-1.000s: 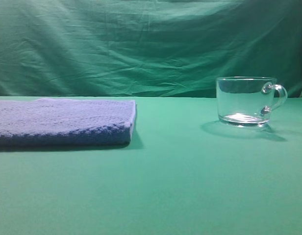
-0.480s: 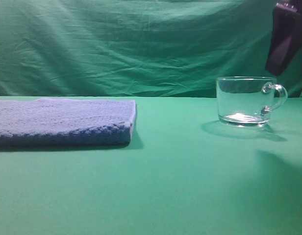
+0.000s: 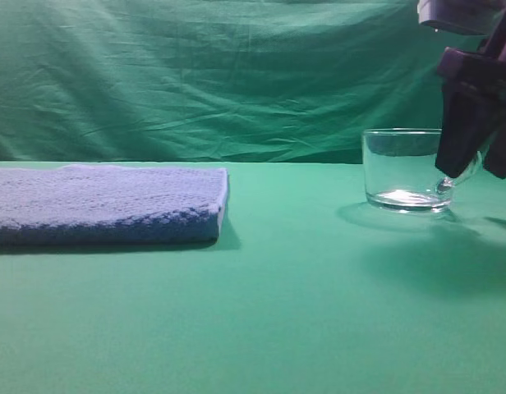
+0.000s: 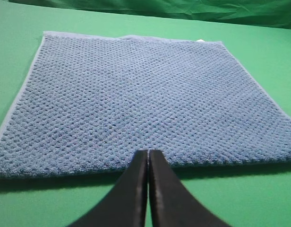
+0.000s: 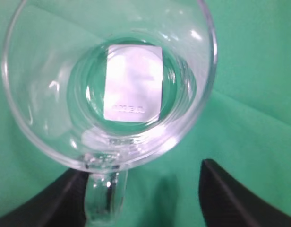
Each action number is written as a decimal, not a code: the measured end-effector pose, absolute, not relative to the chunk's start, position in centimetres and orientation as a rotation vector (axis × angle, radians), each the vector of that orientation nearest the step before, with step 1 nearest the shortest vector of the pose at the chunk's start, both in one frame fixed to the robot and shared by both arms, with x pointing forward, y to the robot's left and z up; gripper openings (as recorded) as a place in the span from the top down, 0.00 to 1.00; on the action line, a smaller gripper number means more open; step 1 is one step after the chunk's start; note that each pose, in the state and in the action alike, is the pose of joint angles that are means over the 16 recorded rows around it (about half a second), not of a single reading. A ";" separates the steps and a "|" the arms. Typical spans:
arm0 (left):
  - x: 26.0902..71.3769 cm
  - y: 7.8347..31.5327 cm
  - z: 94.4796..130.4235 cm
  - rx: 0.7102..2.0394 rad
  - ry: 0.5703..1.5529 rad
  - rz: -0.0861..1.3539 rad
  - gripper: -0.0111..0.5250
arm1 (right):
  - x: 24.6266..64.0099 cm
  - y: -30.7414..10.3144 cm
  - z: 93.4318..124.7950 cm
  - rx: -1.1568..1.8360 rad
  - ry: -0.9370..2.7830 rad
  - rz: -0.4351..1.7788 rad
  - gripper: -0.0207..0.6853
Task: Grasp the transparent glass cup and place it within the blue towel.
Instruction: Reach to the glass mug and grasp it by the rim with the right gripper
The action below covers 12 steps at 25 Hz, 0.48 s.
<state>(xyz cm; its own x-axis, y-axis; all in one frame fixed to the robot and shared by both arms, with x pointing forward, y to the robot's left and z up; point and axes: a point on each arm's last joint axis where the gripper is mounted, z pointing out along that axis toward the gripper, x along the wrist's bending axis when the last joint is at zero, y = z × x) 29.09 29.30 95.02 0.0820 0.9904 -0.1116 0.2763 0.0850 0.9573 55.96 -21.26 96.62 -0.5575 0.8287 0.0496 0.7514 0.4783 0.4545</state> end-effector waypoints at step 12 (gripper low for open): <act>29.1 29.3 95.0 1.375 1.378 0.920 0.98 | 58.1 -11.7 101.8 0.965 2.632 0.838 0.83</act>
